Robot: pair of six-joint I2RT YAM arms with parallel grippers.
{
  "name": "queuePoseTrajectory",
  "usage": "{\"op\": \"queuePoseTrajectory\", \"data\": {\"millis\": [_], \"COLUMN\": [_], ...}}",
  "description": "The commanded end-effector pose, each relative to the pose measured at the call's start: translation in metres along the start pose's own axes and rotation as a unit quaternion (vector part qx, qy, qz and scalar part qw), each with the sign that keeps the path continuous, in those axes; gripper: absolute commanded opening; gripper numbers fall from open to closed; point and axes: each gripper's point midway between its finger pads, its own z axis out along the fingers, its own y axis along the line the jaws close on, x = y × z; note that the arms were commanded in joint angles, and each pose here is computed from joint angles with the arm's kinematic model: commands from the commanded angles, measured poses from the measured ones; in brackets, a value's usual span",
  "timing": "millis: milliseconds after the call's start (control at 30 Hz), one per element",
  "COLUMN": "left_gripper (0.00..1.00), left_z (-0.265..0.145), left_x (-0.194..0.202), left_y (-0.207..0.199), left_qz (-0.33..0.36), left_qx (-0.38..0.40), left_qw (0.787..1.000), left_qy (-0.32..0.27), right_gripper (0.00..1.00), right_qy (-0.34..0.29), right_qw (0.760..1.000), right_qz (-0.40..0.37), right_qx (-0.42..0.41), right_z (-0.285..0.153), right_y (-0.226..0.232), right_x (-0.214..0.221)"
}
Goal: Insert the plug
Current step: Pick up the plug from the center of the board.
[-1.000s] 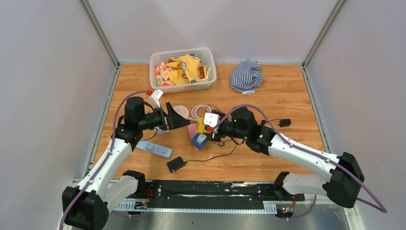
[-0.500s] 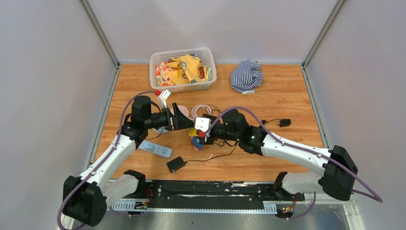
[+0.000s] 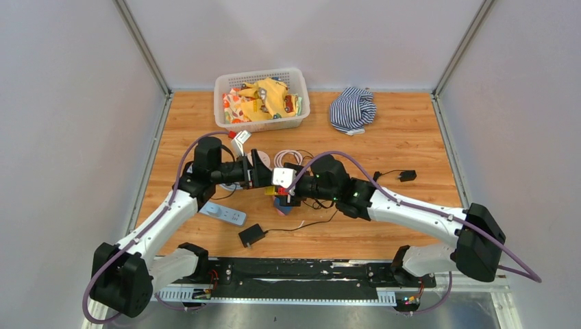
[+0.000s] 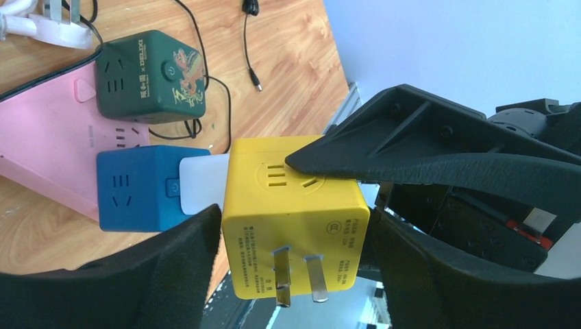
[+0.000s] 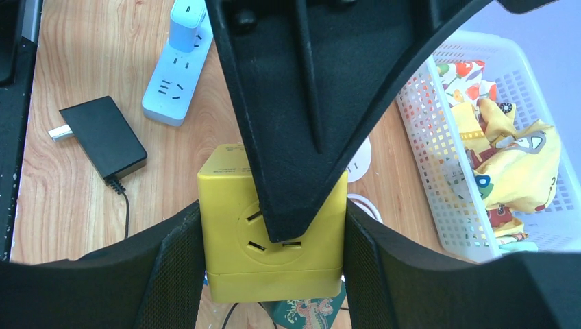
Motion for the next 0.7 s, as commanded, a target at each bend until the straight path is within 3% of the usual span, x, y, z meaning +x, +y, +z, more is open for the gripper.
{"op": "queuePoseTrajectory", "data": {"millis": [0, 100, 300, 400, 467, 667], "left_gripper": [0.74, 0.59, 0.13, 0.04, 0.0, 0.0], "left_z": [0.002, 0.003, 0.003, 0.002, 0.0, -0.01], "left_x": [0.003, 0.003, 0.002, 0.003, 0.002, 0.0], "left_y": [-0.007, -0.007, -0.01, -0.015, -0.021, -0.047], "left_qz": [0.001, -0.002, -0.012, -0.014, -0.012, -0.003], "left_qx": [0.018, 0.019, 0.026, 0.035, 0.042, 0.072], "left_qw": [1.0, 1.0, 0.999, 0.999, 0.999, 0.997], "left_qy": [0.014, 0.017, 0.022, 0.027, 0.027, 0.029], "right_gripper": [0.44, 0.45, 0.59, 0.71, 0.72, 0.76], "right_qy": [-0.029, -0.026, -0.028, -0.042, -0.065, -0.149], "right_qw": [0.999, 0.999, 0.999, 0.998, 0.997, 0.989], "right_qz": [-0.021, -0.02, -0.019, -0.019, -0.009, 0.0], "right_qx": [0.019, 0.02, 0.027, 0.037, 0.037, 0.019], "right_z": [0.002, 0.003, 0.001, -0.005, -0.009, -0.02], "right_y": [-0.012, -0.011, -0.011, -0.013, -0.014, -0.008], "right_x": [-0.024, -0.021, -0.016, -0.014, -0.014, -0.024]}}
